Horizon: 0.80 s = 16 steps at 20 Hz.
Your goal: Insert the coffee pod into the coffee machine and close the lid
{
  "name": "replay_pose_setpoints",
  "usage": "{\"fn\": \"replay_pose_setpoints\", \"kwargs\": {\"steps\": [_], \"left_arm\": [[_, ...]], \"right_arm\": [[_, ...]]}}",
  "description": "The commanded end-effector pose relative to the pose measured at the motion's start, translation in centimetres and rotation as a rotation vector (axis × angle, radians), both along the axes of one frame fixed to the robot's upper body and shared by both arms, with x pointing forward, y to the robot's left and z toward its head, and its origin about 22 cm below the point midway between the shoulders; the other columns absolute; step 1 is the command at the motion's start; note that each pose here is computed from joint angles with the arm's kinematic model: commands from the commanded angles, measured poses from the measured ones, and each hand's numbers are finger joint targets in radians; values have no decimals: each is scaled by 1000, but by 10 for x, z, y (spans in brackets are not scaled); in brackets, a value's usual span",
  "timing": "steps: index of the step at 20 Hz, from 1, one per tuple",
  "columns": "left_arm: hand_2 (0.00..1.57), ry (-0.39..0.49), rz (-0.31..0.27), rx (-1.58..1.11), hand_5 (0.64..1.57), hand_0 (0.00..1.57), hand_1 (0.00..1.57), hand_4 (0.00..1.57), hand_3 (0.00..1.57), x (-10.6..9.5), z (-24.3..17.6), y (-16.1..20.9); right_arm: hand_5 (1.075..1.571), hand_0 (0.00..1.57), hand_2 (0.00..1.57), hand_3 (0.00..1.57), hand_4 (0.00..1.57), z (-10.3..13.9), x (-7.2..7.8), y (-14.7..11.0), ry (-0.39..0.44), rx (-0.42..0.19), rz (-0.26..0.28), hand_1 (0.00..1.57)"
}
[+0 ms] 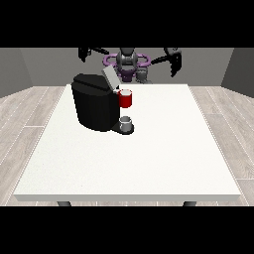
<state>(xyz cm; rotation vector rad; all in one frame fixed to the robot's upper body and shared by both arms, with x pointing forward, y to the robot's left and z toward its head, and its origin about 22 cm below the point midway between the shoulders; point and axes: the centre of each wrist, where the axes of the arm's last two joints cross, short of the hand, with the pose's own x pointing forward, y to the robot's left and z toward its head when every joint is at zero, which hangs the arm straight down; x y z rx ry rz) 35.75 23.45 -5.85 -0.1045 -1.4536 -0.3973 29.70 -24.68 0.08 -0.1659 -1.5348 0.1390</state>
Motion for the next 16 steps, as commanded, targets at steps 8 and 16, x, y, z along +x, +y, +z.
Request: {"fn": "replay_pose_setpoints", "kwargs": {"steps": [8, 16], "left_arm": [[0, -3, -40, -101, 1571, 0, 0, 457, 0, -2, 22, 6], [0, -53, -64, -124, 1571, 0, 0, 383, 0, -14, 38, -25]], "right_arm": [[1571, 0, 0, 0, 108, 41, 40, -48, 13, 23, -82, 0], [1571, 0, 0, 0, 97, 30, 56, -44, 82, 133, -103, 0]]}}
